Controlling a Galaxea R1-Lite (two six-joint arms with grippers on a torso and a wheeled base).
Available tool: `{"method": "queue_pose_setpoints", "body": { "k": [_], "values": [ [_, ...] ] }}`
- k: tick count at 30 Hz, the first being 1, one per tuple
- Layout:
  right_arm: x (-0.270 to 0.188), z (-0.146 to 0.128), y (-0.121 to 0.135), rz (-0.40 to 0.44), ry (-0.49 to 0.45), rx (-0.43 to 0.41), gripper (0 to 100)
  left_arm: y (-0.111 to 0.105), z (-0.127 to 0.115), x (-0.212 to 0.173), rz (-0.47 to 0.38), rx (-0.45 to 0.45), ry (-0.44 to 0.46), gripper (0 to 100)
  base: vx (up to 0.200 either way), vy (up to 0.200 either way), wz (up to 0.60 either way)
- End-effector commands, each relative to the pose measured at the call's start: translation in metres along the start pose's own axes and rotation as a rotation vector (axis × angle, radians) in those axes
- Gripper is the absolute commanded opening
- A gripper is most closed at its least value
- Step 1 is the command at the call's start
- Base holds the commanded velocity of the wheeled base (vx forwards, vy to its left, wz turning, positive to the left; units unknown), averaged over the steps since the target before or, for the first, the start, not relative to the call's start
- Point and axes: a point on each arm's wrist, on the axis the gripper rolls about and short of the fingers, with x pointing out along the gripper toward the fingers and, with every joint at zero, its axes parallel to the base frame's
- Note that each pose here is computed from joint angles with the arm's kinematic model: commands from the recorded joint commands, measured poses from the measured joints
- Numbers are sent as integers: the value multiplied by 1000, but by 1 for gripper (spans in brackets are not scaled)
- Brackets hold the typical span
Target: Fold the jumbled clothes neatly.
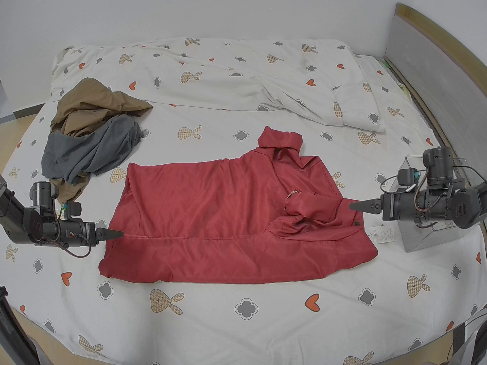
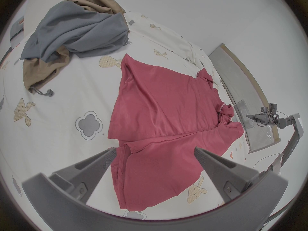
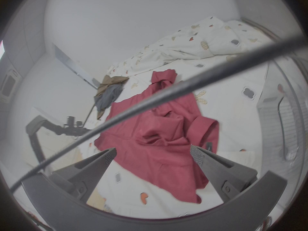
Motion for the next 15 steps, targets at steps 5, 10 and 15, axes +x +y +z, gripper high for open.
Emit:
{"method": "queue_pose_setpoints", "body": {
  "k": [5,10,15],
  "values": [
    [72,5,23,-77,40,-72,100,-25,18,-28,3,27,-73,100,0,0,0],
    [99,9,21,-74,42,-82,100,-46,23,-44,-10,50,-107,100,0,0,0],
    [111,17,14,-68,21,-84,100,-58,23,-49,-25,78,-114,100,0,0,0]
  ]
}}
